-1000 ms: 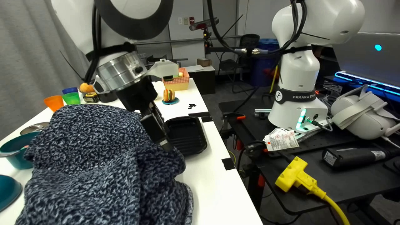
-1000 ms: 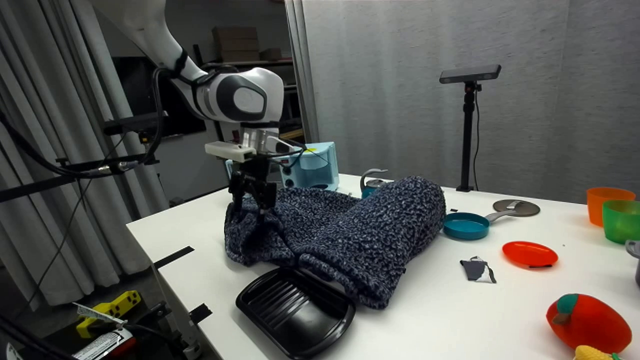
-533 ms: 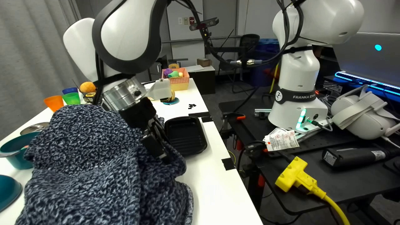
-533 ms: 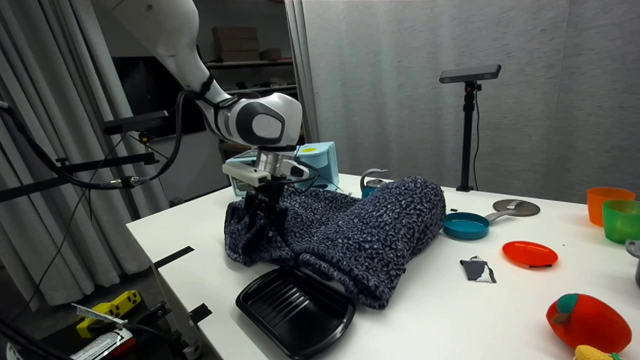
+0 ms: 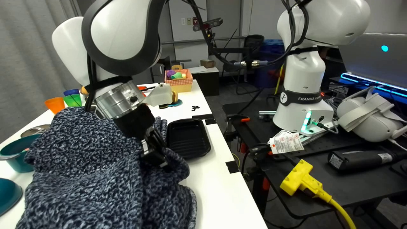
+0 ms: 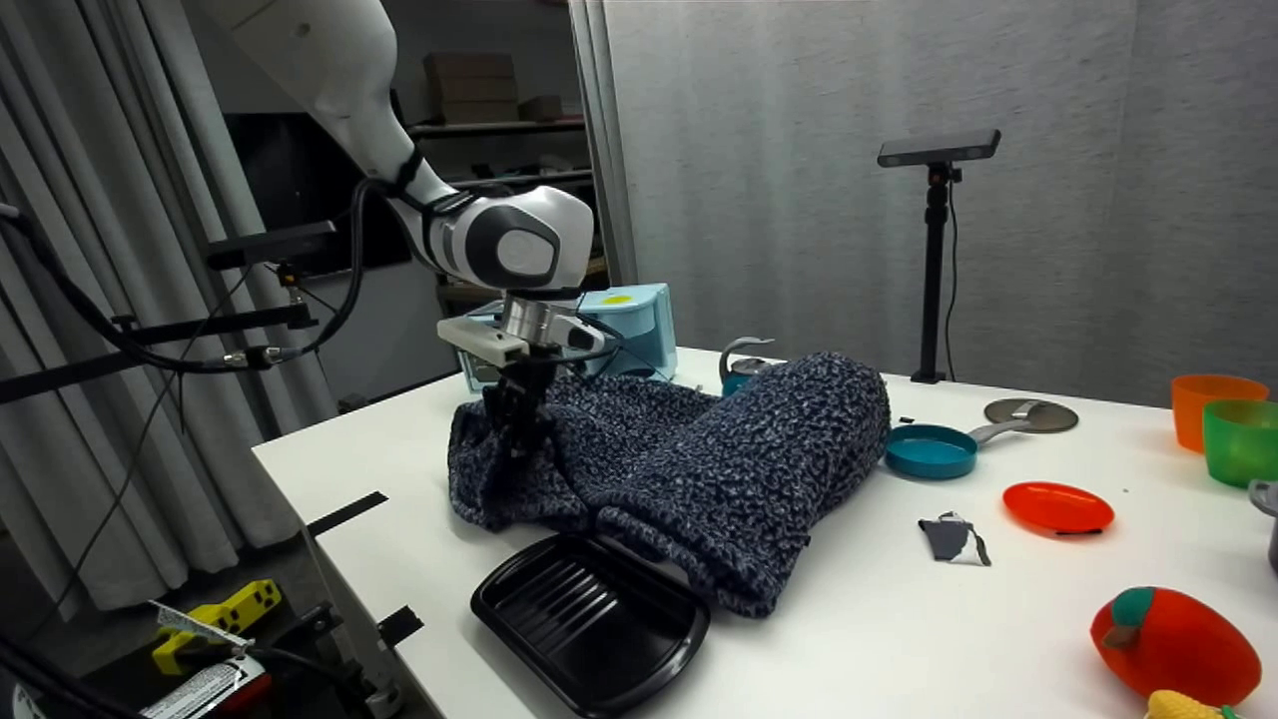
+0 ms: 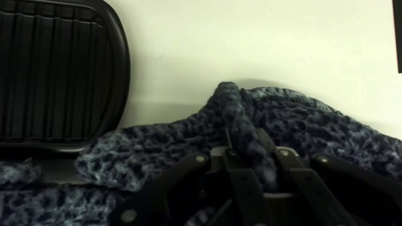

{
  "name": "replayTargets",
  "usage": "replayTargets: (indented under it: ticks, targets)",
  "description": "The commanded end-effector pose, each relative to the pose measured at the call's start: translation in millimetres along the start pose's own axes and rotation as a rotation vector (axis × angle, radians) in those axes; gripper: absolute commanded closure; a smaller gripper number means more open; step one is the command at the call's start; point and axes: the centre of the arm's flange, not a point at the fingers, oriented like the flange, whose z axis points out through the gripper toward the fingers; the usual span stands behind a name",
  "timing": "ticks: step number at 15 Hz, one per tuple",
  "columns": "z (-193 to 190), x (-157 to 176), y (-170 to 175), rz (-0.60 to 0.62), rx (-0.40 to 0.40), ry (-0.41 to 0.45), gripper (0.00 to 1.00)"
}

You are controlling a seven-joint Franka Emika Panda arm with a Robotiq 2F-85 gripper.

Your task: Straighten the cloth

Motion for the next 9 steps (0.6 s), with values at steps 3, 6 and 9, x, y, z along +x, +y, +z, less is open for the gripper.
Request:
replayTargets:
  ticks: [3, 6, 9]
  targets:
    - [-42.1, -30.2, -77.1, -0.057, 0.037, 0.067, 1.00]
    - [-79.0, -47.4, -120.5, -0.096, 0.107, 0.136, 0.99]
    - [-124.9, -64.8, -151.1, -0.119, 0.209, 0.222, 0.99]
